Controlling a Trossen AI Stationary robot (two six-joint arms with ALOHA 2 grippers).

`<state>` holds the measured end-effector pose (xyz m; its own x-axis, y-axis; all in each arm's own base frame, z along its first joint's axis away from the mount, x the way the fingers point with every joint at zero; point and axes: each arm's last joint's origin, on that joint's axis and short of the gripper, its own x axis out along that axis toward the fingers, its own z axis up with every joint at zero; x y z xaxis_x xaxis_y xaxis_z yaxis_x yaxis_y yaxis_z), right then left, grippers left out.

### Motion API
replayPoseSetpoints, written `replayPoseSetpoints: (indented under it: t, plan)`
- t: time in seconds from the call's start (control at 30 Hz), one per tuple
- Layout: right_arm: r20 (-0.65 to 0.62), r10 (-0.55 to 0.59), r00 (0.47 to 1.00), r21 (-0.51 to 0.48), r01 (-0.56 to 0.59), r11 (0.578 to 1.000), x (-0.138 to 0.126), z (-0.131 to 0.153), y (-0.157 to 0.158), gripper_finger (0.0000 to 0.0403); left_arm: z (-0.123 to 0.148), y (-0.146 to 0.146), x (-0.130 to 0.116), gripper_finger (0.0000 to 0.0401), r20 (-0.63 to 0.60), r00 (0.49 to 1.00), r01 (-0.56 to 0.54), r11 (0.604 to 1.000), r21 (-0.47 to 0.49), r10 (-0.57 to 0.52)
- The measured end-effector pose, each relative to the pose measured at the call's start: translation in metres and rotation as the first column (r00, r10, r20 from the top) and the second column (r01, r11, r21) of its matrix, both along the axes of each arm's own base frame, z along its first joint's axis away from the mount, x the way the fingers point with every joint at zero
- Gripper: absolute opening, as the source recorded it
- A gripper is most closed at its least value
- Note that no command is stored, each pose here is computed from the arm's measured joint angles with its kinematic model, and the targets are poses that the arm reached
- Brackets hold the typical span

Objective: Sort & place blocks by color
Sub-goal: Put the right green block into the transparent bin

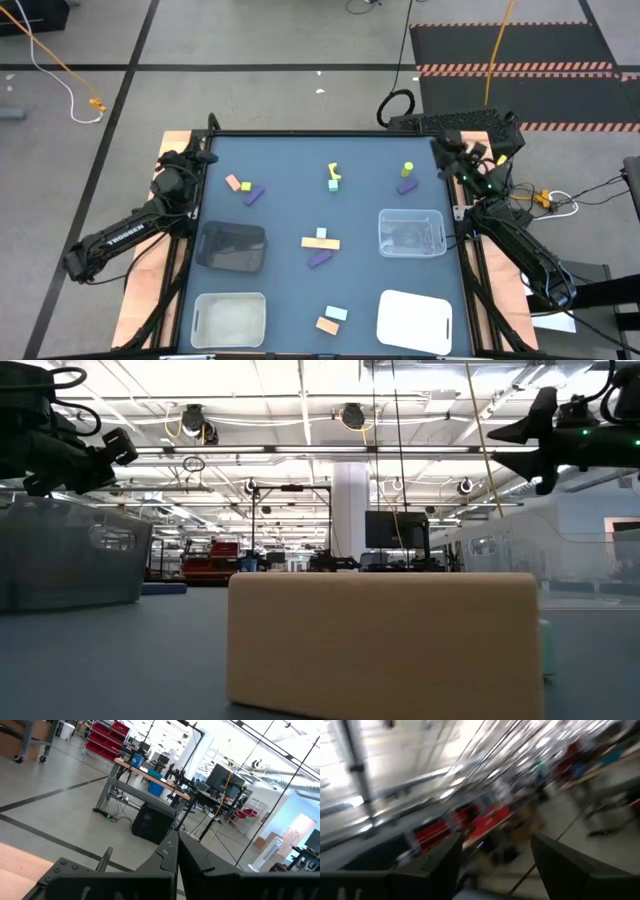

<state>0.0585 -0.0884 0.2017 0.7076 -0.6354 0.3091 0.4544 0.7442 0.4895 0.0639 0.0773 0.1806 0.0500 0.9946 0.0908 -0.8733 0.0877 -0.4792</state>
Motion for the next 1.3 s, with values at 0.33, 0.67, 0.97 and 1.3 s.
replayPoseSetpoints:
  t: [0.33, 0.67, 0.97, 1.3]
  plan:
    - [-0.011, 0.234, 0.972, 0.087, -0.232, 0.969, 0.007, -0.005, 0.005, 0.0228, 0.000, 0.000, 0.000, 0.0010, 0.000, 1.000, 0.000, 1.000, 0.000, 0.000]
    - [-0.048, 0.298, 0.954, 0.032, -0.296, 0.955, 0.010, -0.003, 0.009, 0.0228, 0.000, 0.000, 0.000, 0.0010, 0.000, 1.000, 0.000, 1.000, 0.000, 0.000]
    - [-0.107, 0.200, 0.974, -0.067, -0.208, 0.976, 0.010, 0.000, 0.007, 0.0228, 0.000, 0.000, 0.000, 0.0010, 0.000, 1.000, 0.000, 1.000, 0.000, 0.000]
    - [-0.178, 0.117, 0.977, -0.112, -0.139, 0.984, 0.014, 0.014, -0.002, 0.0228, 0.000, 0.000, 0.000, 0.0010, 0.000, 1.000, 0.000, 1.000, 0.000, 0.000]
